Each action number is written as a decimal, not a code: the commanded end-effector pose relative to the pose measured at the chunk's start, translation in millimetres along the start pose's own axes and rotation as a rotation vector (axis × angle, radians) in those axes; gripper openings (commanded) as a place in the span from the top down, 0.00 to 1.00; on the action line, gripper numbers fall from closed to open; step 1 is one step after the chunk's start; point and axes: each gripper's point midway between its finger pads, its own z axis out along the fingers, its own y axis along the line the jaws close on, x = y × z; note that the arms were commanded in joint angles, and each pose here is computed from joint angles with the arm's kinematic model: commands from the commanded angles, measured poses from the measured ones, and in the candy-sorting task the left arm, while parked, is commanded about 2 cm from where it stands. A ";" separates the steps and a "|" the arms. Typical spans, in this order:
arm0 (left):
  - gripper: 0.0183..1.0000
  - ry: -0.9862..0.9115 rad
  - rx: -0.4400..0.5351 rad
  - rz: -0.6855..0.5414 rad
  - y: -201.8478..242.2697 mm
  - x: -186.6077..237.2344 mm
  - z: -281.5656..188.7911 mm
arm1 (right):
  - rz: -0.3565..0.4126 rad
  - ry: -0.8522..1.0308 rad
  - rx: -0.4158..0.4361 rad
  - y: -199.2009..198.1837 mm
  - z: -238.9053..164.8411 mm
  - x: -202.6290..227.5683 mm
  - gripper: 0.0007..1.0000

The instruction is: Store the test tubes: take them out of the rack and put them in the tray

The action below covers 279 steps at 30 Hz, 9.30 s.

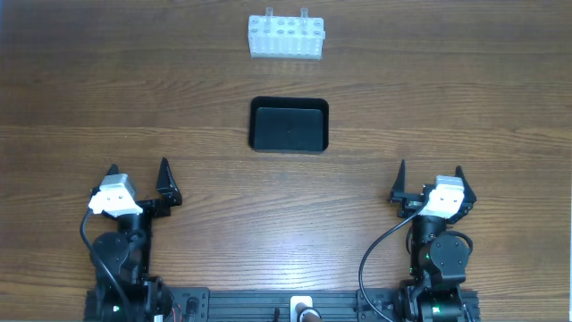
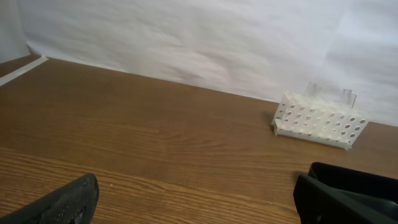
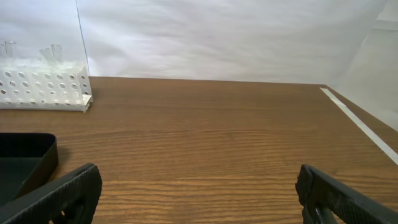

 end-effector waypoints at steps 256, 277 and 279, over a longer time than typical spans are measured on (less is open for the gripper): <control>0.88 1.278 0.099 0.167 -222.5 120.1 174.5 | 0.003 0.001 0.003 -0.8 -0.1 1.6 0.01; 0.70 1.294 0.100 0.166 -223.1 155.1 186.3 | 0.003 0.001 0.003 -0.8 -0.1 1.6 0.01; 0.67 1.293 0.100 0.165 -223.3 155.0 186.5 | 0.003 0.001 0.003 -0.8 -0.1 1.6 0.01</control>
